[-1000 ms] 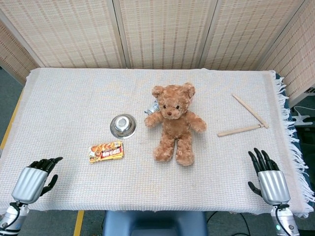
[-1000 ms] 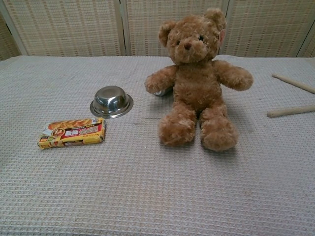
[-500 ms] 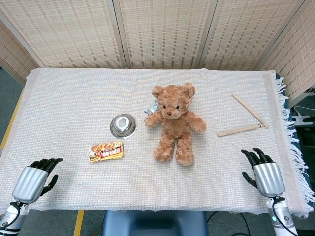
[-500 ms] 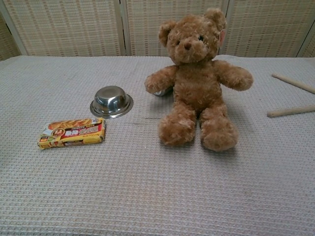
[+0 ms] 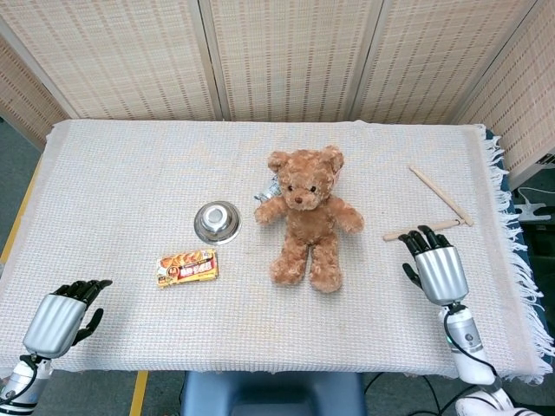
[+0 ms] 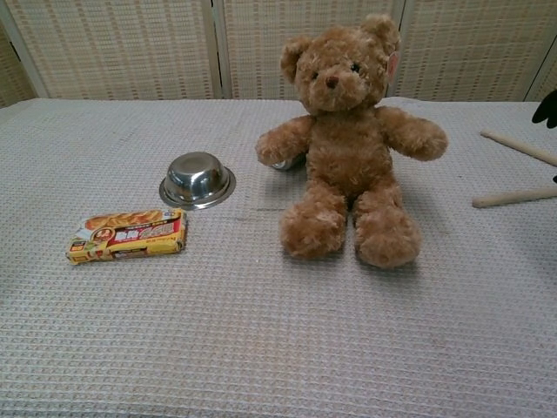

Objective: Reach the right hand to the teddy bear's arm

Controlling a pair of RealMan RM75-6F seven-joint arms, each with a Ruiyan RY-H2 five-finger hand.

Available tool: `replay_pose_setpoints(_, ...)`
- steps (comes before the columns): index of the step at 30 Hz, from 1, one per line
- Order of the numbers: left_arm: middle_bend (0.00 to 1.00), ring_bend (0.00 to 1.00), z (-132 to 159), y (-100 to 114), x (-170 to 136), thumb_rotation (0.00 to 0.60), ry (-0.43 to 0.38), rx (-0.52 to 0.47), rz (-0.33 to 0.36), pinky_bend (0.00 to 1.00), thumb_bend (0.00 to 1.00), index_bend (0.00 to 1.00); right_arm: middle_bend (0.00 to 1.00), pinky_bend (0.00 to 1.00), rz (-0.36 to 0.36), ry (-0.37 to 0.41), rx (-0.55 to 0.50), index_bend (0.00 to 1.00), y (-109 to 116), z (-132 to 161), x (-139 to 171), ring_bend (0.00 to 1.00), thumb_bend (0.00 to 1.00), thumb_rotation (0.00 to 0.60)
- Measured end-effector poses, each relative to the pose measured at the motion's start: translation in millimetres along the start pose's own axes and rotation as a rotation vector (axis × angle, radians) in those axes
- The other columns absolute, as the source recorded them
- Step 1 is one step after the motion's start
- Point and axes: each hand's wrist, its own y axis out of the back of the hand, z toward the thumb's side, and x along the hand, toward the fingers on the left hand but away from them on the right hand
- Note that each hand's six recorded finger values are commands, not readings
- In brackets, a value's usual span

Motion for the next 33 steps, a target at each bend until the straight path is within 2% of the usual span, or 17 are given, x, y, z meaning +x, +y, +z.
replay_pose_setpoints(10,0.34,0.35,-0.4,0.8,-0.2,0.6,-0.002,-0.007,0.001,0.53,0.44,0.26,0.33,0.47,-0.021,0.007,-0.01,0.35,-24.5,10.9,-38.8,0.2,0.08,0.6)
replay_pose_setpoints(20,0.34,0.35,-0.1,1.9,-0.8,0.6,-0.008,-0.015,0.004,0.53,0.44,0.26,0.33,0.47,-0.055,0.056,-0.05,0.35,-43.8,37.7,-66.0,0.2,0.08,0.6)
replay_pose_setpoints(33,0.34,0.35,1.6,2.4,-1.8,0.6,-0.015,-0.016,0.005,0.53,0.44,0.26,0.33,0.48,-0.1,0.072,-0.056,0.37,-52.3,56.6,-87.4,0.2,0.09,0.6)
